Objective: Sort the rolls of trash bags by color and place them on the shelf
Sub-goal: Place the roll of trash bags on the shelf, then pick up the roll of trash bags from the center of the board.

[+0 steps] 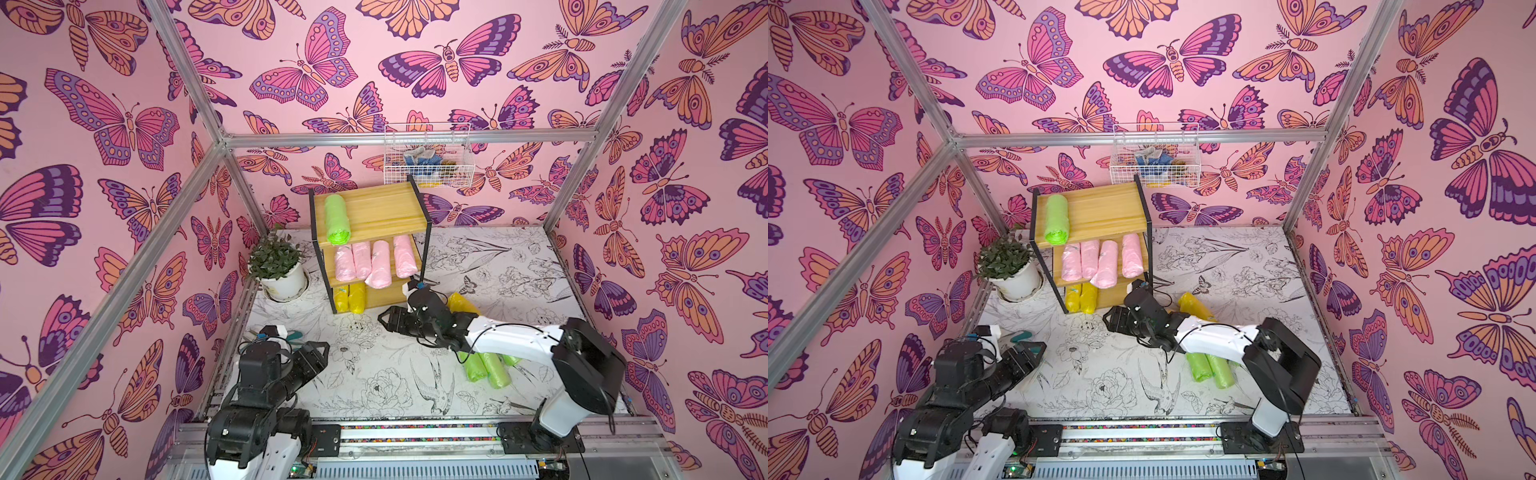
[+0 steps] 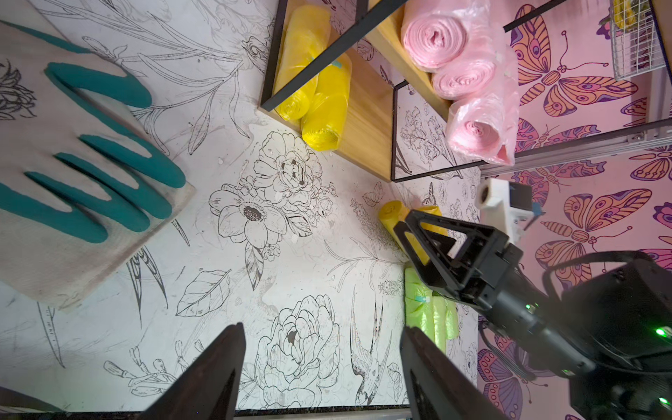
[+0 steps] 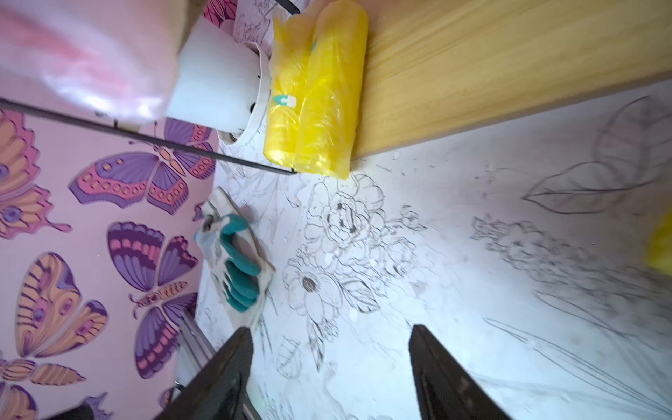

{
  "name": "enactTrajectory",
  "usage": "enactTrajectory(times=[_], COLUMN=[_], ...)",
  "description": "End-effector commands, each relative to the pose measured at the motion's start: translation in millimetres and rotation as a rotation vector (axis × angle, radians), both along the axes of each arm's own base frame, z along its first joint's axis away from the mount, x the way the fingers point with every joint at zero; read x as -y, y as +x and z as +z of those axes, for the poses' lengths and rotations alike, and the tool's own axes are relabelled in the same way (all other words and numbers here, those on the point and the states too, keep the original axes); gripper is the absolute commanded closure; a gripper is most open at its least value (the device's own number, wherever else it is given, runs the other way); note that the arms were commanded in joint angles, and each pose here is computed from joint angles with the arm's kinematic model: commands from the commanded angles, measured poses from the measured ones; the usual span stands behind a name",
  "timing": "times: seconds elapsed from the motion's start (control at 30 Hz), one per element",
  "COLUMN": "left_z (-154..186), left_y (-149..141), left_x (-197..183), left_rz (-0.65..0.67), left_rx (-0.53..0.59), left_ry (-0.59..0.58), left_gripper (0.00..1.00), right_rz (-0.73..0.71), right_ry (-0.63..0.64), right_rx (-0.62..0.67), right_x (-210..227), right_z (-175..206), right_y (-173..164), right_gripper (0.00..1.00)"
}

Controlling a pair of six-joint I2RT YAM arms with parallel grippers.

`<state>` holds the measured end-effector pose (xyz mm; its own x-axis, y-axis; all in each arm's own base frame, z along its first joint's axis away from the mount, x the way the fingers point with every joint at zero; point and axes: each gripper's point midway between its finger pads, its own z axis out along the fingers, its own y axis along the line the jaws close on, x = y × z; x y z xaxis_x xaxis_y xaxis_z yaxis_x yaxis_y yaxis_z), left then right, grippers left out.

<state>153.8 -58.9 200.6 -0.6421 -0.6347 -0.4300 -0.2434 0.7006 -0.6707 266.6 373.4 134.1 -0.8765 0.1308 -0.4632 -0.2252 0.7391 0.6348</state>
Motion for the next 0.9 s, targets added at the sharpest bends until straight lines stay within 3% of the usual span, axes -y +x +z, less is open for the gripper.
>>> enactTrajectory(times=[0.0,0.17,0.37,0.57,0.6,0.63,0.87], left_z=[-7.9,-22.2,-27.8,-26.6,-27.8,-28.8,-35.1], left_y=[-4.2,-3.1,-1.4,0.6,0.4,0.5,3.5], left_x=[4.8,4.6,5.8,13.3,15.7,17.0,27.3], left_rz=[-0.012,0.016,0.024,0.001,-0.009,-0.014,-0.034], left_rx=[-0.043,-0.105,-0.140,-0.142,-0.150,-0.157,-0.206], left_ry=[-0.029,-0.053,-0.065,-0.108,-0.116,-0.122,-0.158], left_gripper=[0.27,0.31,0.30,0.23,0.06,0.00,0.00], right_rz=[0.150,0.187,0.103,0.151,0.164,0.173,0.095], right_ry=[-0.329,-0.623,-0.798,-0.738,-0.725,-0.710,-0.556], right_rx=[0.097,0.204,0.127,0.028,0.019,0.013,0.019], right_x=[46.7,104.5,170.1,176.0,174.0,171.5,165.6], right_z=[-1.1,17.7,14.3,-7.3,-11.2,-13.4,-7.1], right_y=[-15.1,-10.5,8.3,14.6,14.7,15.0,16.9], right_gripper=[0.28,0.20,0.04,0.02,0.02,0.02,0.03])
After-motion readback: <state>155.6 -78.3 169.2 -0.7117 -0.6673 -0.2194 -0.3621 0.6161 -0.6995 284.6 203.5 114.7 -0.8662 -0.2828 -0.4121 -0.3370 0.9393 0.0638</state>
